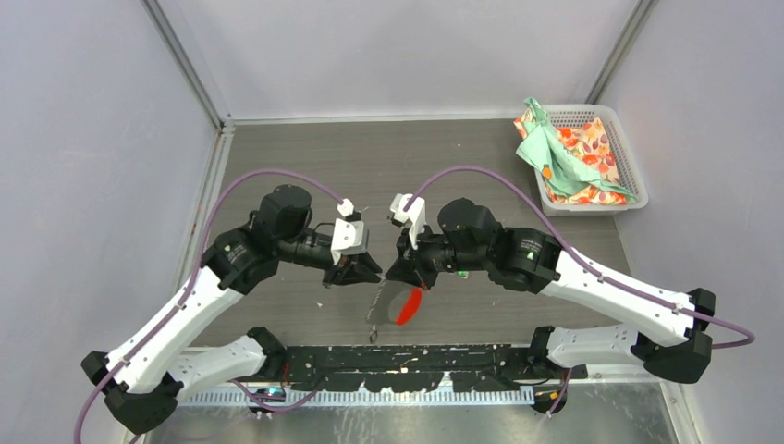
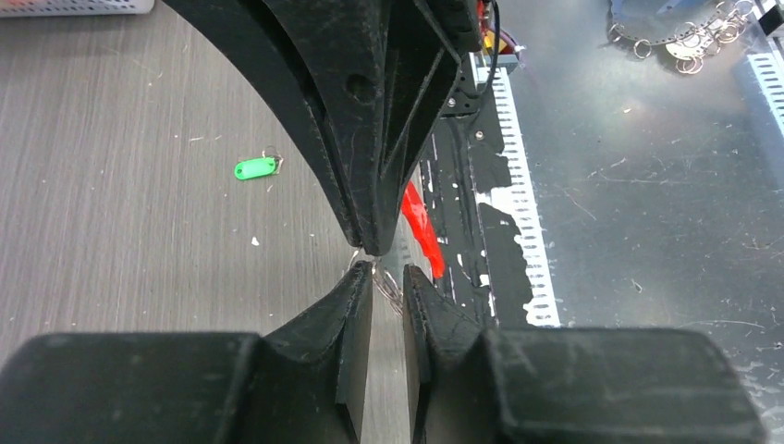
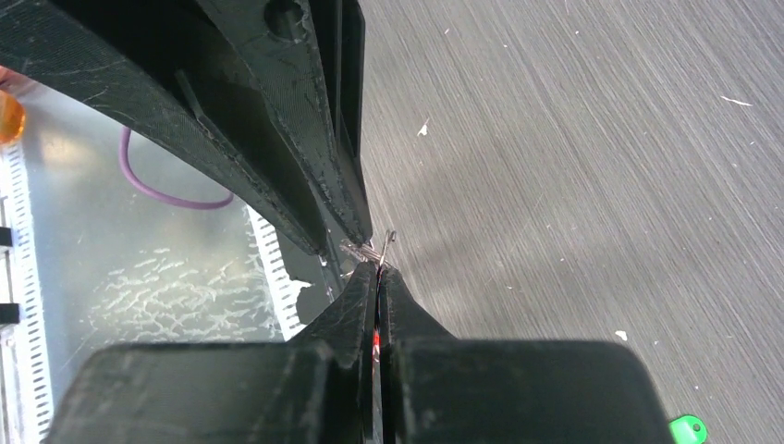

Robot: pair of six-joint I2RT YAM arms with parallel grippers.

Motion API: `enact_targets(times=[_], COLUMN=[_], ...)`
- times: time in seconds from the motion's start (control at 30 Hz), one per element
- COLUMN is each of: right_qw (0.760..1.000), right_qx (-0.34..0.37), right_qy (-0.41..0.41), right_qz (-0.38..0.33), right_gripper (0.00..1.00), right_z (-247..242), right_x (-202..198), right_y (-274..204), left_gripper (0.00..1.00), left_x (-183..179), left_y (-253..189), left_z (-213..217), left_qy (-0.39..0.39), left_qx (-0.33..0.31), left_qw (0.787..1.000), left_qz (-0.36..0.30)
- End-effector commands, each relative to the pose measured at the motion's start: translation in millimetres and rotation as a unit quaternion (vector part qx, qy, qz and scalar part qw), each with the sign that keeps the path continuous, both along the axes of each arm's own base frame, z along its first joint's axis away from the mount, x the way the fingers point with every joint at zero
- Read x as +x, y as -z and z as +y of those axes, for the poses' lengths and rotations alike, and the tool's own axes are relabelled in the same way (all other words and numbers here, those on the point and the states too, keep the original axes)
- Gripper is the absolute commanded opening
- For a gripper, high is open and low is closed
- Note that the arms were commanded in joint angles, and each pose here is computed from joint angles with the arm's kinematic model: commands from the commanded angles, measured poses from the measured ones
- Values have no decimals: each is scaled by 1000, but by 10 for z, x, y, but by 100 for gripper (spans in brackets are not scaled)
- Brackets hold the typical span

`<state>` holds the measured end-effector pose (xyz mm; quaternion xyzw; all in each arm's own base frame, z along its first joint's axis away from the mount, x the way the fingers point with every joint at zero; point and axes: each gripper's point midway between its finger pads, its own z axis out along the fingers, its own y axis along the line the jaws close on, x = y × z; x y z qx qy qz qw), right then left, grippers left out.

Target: Put the keys on the keyring

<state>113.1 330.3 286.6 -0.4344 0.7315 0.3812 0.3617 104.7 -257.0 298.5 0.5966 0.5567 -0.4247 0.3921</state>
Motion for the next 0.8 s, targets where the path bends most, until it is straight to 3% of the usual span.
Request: enact_targets(times=[0.0,0.17,0.3,0.37,0.53,0.77], right_qw=[999,999,999,999,998,998], right_qx=[38,43,42,41,45,47], right_qy=[-17,-23,-27,-29,-29,-30], right_qz=[-19,-16,-12,-10,-14,-16], right_gripper=[1,1,1,1,1,1], right_z=[50,62,58,60,88,121], right_x=[-39,-64,-82,-93,-77,-59], right_y=[-306,-338,-326,-323,-344,-360], left_gripper=[21,40,44,42,27,23], left_x=[-90,22,177,144,37,-58], left_y=[-106,22,45,31,18,61], left_z=[23,15,31,24,-12,-16], left_qy=[18,0,-35,-28,-6,17], left_qx=[-12,3,13,11,2,5], left_qw=[1000,1000,998,999,1000,1000], left_qz=[-9,-20,-42,-35,-5,18])
